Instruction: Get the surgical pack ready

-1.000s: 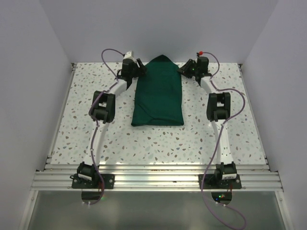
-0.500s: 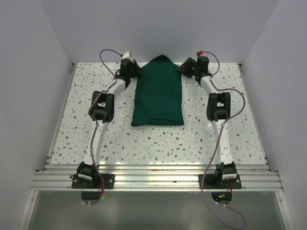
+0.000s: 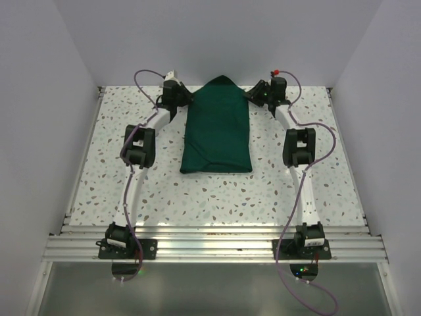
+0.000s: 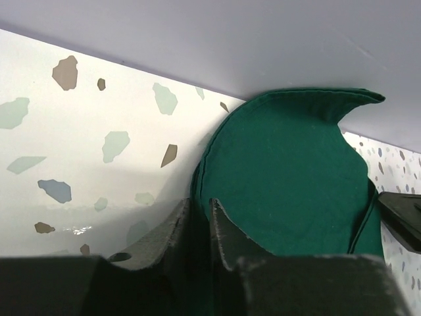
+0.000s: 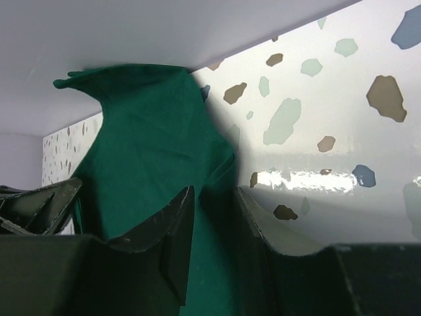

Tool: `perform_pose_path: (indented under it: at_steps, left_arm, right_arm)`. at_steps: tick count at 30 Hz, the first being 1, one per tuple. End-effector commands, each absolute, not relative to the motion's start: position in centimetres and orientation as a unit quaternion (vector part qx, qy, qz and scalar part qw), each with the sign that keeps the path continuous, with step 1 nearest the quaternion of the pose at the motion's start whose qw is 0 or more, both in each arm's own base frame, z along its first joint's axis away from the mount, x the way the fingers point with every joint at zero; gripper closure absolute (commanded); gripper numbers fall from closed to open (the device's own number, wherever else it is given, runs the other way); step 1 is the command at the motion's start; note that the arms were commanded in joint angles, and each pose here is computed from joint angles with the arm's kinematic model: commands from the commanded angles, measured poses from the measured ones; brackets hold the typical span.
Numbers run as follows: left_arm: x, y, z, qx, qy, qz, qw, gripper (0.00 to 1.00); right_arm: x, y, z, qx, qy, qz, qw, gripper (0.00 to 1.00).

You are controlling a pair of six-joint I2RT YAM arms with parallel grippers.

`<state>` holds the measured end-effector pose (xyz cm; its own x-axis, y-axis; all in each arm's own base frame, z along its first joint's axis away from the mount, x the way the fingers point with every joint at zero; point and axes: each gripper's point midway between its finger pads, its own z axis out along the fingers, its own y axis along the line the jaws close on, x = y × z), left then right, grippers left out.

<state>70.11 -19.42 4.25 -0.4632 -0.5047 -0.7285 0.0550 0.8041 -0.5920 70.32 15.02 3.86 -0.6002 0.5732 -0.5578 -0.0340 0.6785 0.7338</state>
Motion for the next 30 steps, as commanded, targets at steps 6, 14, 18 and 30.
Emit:
perform_pose_path:
  at_steps: [6,14,18,30]
  left_arm:
    - [71.5,-18.6,8.6,-0.151,0.768,-0.328,0.529,0.91]
    - [70.2,-17.9,10.4,-0.129,0.777,-0.333,0.518,1.00]
    - [69.4,-18.0,11.8,-0.117,0.779,-0.339,0.515,1.00]
    - [67.1,-19.0,16.1,-0.090,0.778,-0.367,0.501,1.00]
  right_arm:
    - [70.1,14.8,1.3,0.194,0.829,0.347,0.394,0.87]
    - [69.7,15.5,7.0,0.192,0.813,0.378,0.400,1.00]
    - [69.2,15.6,9.8,0.191,0.807,0.387,0.404,1.00]
    - [67.5,17.0,14.6,0.183,0.798,0.427,0.384,1.00]
